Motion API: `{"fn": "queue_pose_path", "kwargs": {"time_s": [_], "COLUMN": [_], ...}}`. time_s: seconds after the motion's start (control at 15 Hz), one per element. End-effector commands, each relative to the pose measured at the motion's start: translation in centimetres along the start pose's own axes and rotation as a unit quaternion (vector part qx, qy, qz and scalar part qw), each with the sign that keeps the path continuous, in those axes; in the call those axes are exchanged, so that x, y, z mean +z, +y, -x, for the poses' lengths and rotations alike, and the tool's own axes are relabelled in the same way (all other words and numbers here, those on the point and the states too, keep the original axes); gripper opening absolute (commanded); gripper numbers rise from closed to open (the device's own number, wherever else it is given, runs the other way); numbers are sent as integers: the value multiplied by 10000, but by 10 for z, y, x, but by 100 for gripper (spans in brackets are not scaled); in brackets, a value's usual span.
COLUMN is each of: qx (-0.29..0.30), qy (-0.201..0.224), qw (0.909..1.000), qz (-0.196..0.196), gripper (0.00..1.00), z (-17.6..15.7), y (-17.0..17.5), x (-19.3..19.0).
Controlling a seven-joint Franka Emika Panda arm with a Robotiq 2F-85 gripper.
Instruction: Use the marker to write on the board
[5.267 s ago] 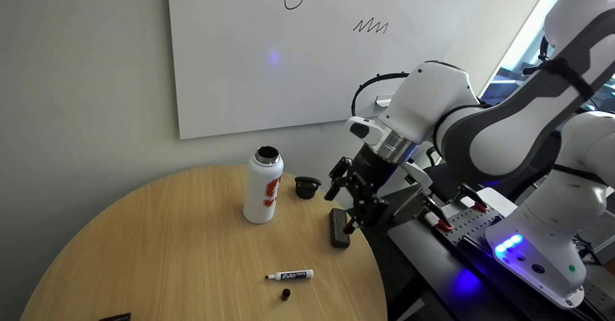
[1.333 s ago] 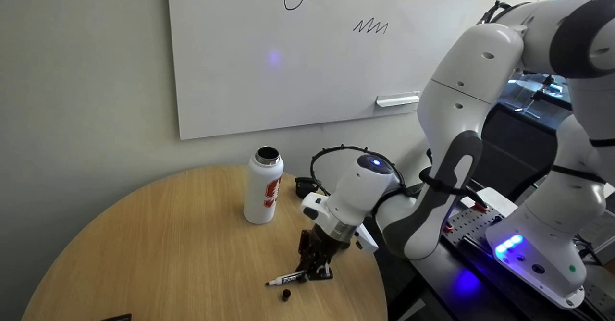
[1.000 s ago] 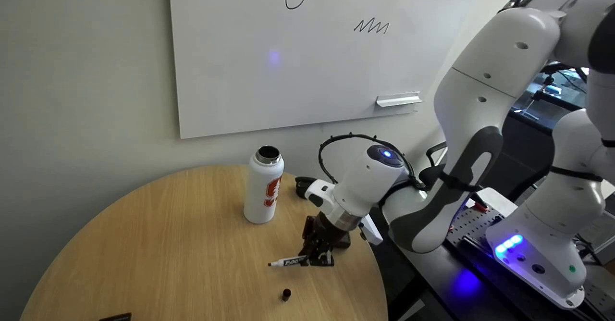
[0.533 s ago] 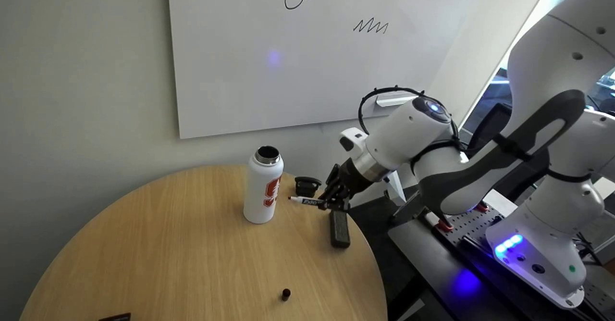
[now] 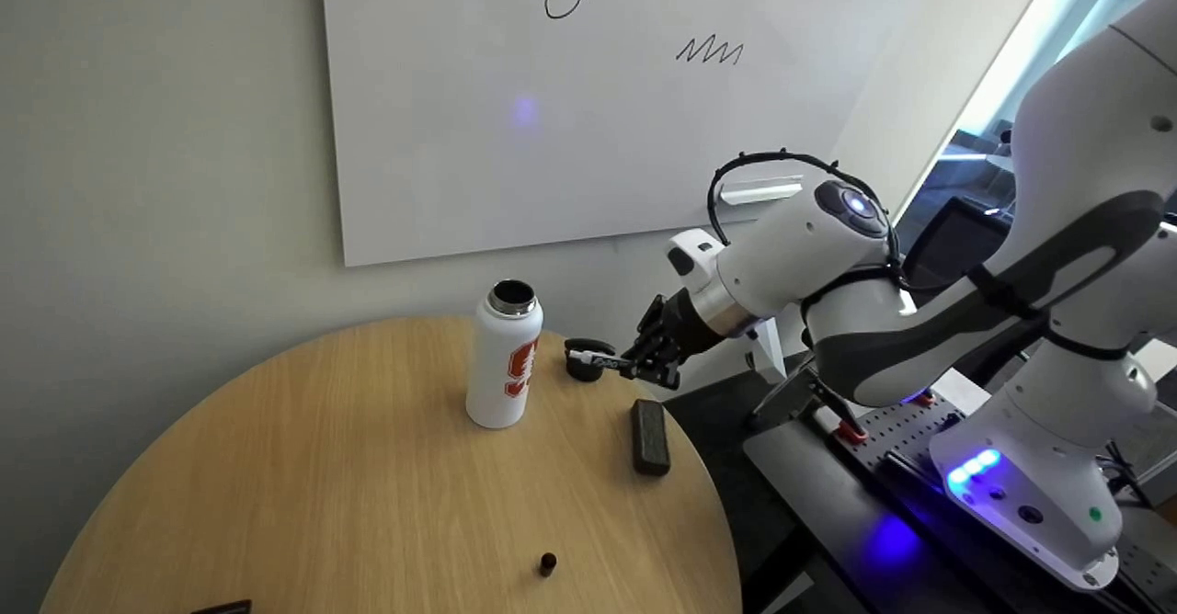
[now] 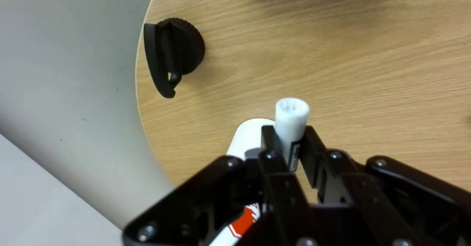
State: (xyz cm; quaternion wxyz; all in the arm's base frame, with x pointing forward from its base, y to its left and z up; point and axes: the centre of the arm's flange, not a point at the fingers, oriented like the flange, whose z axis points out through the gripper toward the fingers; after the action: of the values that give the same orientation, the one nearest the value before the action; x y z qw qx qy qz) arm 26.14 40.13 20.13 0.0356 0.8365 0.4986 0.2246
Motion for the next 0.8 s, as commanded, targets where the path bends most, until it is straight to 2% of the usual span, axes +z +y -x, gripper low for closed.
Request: {"fn": "queue_pose_path", "kwargs": {"time_s": [0.0, 0.2, 0.4, 0.53, 0.73], "qx": [192, 942, 1599, 1897, 2075], "qy": [62, 218, 360, 336, 254], "qw": [9997, 9933, 9801, 9718, 9654], "qz": [130, 641, 1121, 1358, 1560], "gripper": [5, 5, 5, 5, 5], "z": [-5, -18, -27, -30, -35], "y": [6, 45, 93, 123, 155], "x": [-3, -31, -59, -78, -105]}}
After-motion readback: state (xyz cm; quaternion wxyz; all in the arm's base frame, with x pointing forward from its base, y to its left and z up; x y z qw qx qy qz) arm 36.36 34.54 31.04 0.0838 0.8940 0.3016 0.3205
